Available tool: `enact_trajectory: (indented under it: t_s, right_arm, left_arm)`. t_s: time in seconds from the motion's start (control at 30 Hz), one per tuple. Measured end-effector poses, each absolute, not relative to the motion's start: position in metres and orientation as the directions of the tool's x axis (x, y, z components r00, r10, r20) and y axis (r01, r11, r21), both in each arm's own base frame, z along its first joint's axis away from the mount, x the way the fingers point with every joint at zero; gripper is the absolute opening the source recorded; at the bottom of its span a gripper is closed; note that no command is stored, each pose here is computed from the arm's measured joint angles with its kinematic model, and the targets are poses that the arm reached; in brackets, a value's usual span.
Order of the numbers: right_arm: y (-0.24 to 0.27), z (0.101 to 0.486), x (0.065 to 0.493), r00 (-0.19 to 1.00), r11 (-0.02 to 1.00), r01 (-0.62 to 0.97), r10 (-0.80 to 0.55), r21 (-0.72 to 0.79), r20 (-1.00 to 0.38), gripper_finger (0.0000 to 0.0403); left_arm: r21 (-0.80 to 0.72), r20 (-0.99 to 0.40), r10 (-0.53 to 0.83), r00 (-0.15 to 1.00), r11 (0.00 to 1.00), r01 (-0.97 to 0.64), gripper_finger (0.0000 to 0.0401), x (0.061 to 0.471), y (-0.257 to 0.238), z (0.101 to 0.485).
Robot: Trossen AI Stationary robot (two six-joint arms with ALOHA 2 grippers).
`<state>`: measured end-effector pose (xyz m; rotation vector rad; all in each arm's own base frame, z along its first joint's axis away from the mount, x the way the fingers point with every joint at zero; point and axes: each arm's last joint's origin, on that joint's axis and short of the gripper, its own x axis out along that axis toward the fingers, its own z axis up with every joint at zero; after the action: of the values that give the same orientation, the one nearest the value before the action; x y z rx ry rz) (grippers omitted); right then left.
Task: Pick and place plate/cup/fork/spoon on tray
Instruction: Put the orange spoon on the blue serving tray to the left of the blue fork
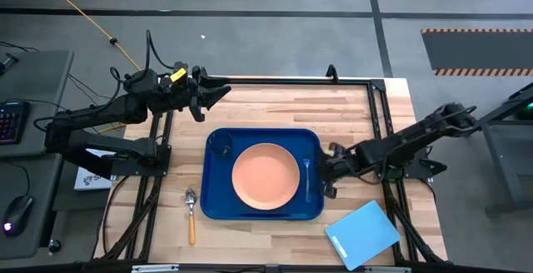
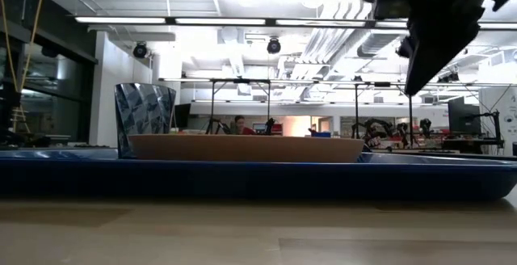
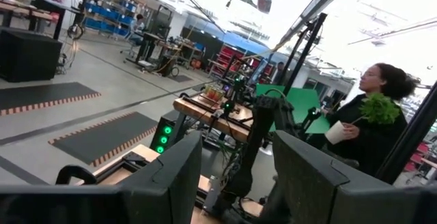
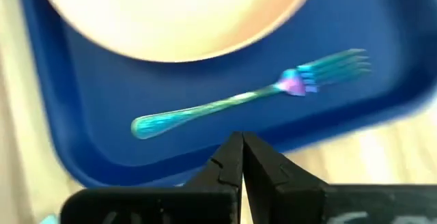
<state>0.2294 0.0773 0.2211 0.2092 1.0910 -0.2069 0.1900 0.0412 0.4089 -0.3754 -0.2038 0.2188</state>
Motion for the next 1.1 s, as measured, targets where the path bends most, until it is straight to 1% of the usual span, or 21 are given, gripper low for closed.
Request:
enact_trajectory:
  t_s: [0.13,0.23,0.37,0.47,0.57,0.63,0.77,0.87,0.93,1.1]
  right_arm:
    - [0.069,0.235,0.212,0.452,0.946,0.323,-0.122,0.035,-0.884,0.0]
    - [0.064,0.24,0.197,0.47,0.936,0.349,-0.128,0.051,-0.873,0.0]
    - [0.059,0.236,0.176,0.518,0.905,0.403,-0.105,0.134,-0.849,0.0]
    - [0.057,0.231,0.161,0.597,0.874,0.428,-0.083,0.229,-0.798,0.0]
    - [0.055,0.229,0.151,0.698,0.846,0.423,-0.076,0.324,-0.713,0.0]
    - [0.054,0.229,0.148,0.771,0.828,0.405,-0.081,0.387,-0.632,0.0]
    - [0.049,0.233,0.146,0.883,0.807,0.366,-0.144,0.464,-0.447,0.0]
    - [0.044,0.24,0.146,0.921,0.798,0.359,-0.219,0.484,-0.322,0.0]
    - [0.042,0.244,0.148,0.929,0.795,0.361,-0.262,0.487,-0.261,0.0]
    - [0.036,0.254,0.152,0.935,0.794,0.353,-0.31,0.495,-0.171,0.0]
  left_arm:
    - [-0.386,0.155,0.246,0.957,0.907,-0.171,0.0172,0.19,0.041,0.409]
    - [-0.402,0.156,0.246,0.957,0.901,-0.166,0.0172,0.19,0.041,0.409]
    - [-0.405,0.156,0.246,0.957,0.899,-0.165,0.0172,0.19,0.041,0.409]
    - [-0.405,0.155,0.246,0.957,0.899,-0.165,0.0172,0.19,0.041,0.409]
    - [-0.405,0.155,0.246,0.957,0.899,-0.165,0.0172,0.19,0.041,0.409]
    - [-0.405,0.155,0.246,0.957,0.899,-0.165,0.0172,0.19,0.041,0.409]
    - [-0.405,0.155,0.246,0.957,0.899,-0.166,0.0172,0.19,0.041,0.409]
    - [-0.405,0.155,0.246,0.957,0.899,-0.166,0.0172,0.19,0.041,0.409]
    - [-0.405,0.155,0.247,0.957,0.899,-0.166,0.0172,0.19,0.041,0.409]
    - [-0.388,0.155,0.247,0.957,0.906,-0.171,0.0172,0.19,0.041,0.409]
